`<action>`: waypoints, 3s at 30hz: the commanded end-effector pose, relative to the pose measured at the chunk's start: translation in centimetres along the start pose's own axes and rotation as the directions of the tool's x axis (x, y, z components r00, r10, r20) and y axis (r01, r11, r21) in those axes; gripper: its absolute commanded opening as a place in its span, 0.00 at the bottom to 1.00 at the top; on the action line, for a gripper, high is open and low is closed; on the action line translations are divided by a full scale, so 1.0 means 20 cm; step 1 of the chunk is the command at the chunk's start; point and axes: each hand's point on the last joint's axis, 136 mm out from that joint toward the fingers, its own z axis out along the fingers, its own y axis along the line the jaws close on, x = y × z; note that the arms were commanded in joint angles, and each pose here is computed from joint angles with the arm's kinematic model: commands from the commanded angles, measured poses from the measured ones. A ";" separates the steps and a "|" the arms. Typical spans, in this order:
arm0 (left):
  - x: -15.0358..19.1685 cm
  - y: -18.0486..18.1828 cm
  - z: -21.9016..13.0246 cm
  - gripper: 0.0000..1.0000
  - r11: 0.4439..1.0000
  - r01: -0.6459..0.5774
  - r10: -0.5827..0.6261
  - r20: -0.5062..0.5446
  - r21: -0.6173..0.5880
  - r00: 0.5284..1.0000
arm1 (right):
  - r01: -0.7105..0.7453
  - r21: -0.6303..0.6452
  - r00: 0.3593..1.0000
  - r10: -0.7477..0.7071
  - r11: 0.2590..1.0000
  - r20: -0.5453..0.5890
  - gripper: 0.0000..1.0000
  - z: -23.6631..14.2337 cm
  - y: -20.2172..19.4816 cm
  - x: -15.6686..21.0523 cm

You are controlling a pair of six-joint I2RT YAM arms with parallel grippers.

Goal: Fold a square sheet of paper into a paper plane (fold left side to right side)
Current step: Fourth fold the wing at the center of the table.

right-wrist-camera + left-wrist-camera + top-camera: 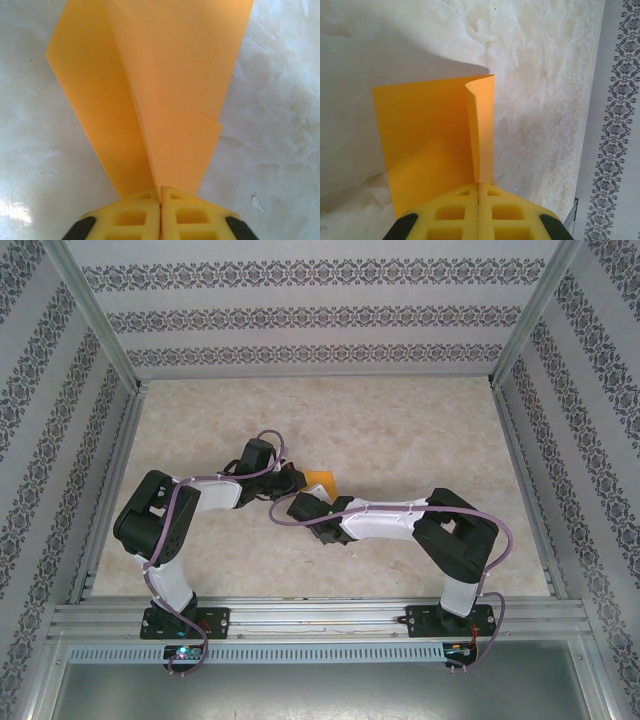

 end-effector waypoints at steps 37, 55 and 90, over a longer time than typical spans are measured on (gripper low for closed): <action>0.09 0.06 -0.33 0.42 0.999 -0.021 0.023 -0.039 0.049 0.999 | -0.362 -0.731 0.927 0.307 0.578 -0.216 0.00 -0.06 0.13 -0.03; 0.16 -0.05 0.01 0.43 0.998 -0.034 0.041 -0.125 0.058 0.991 | -0.412 -0.796 0.900 0.335 0.443 -0.279 0.00 -0.04 0.11 0.00; 0.20 0.23 0.13 0.43 0.973 -0.024 -0.021 -0.190 -0.229 0.982 | -0.439 -0.798 0.885 0.354 0.413 -0.304 0.10 -0.02 0.10 0.00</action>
